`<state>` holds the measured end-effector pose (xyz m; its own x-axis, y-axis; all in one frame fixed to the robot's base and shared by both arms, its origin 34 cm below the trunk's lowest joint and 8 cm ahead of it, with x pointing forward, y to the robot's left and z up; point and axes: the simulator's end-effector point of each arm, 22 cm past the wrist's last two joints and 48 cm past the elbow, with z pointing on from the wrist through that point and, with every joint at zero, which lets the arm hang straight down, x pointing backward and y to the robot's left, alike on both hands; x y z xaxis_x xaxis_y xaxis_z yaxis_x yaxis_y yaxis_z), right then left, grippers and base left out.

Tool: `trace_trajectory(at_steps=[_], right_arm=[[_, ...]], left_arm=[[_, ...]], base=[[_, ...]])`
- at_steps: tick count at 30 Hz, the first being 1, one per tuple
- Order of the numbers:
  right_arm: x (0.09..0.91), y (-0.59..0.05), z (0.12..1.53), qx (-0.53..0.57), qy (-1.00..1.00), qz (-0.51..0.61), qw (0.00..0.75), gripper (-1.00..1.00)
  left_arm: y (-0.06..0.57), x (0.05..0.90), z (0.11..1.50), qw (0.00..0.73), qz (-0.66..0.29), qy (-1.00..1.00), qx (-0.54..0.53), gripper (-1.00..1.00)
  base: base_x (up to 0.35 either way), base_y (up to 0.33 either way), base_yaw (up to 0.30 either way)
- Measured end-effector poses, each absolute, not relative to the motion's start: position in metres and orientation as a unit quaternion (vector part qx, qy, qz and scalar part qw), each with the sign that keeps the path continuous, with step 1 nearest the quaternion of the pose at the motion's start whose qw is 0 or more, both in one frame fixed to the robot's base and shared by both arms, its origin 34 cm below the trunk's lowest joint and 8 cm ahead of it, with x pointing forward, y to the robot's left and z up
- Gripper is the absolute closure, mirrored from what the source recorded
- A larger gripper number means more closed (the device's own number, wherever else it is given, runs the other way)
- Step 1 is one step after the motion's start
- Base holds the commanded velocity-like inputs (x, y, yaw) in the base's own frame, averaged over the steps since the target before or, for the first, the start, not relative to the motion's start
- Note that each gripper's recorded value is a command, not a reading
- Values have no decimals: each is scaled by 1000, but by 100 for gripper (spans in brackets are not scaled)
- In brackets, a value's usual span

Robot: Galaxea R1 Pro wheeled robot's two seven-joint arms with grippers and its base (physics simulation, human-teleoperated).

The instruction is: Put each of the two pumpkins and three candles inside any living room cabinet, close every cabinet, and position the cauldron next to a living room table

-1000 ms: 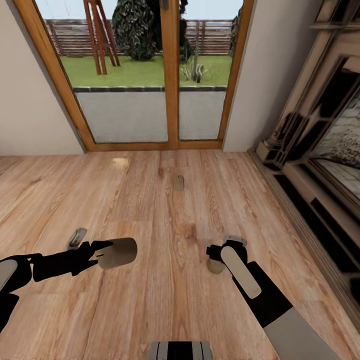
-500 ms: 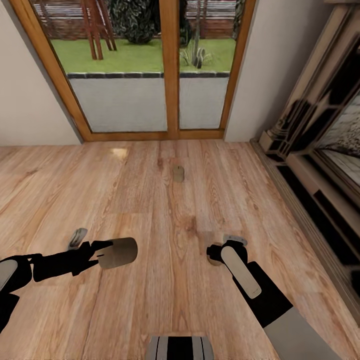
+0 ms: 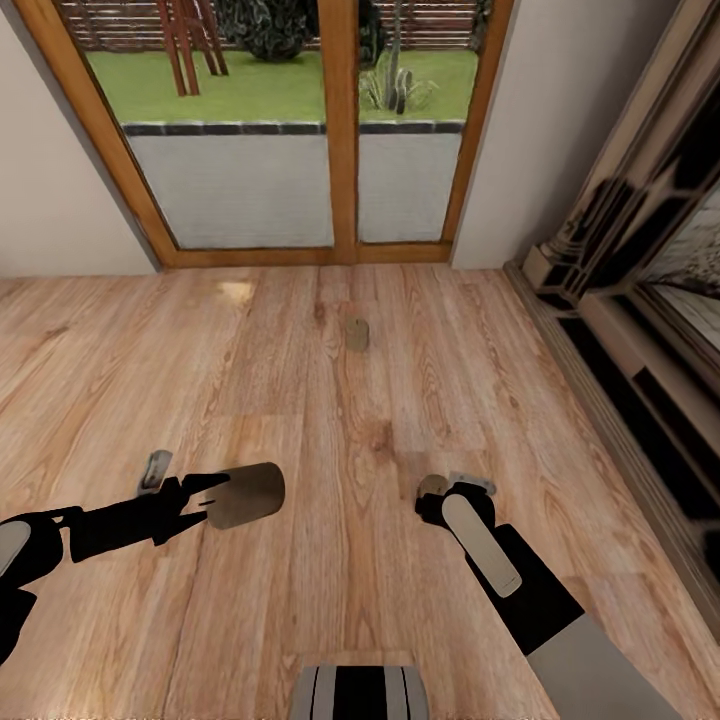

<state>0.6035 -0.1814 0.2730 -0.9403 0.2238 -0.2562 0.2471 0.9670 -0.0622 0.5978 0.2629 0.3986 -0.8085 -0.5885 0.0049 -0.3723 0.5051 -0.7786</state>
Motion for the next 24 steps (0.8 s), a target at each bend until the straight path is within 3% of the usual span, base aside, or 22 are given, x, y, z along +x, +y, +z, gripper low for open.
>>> trace_trajectory(at_steps=[24], right_arm=[[582, -181, 226, 118, 988, -51, 81, -100]], left_arm=[[263, 587, 353, 95, -400, 862, -298, 100]], base=[[0, 0, 0]])
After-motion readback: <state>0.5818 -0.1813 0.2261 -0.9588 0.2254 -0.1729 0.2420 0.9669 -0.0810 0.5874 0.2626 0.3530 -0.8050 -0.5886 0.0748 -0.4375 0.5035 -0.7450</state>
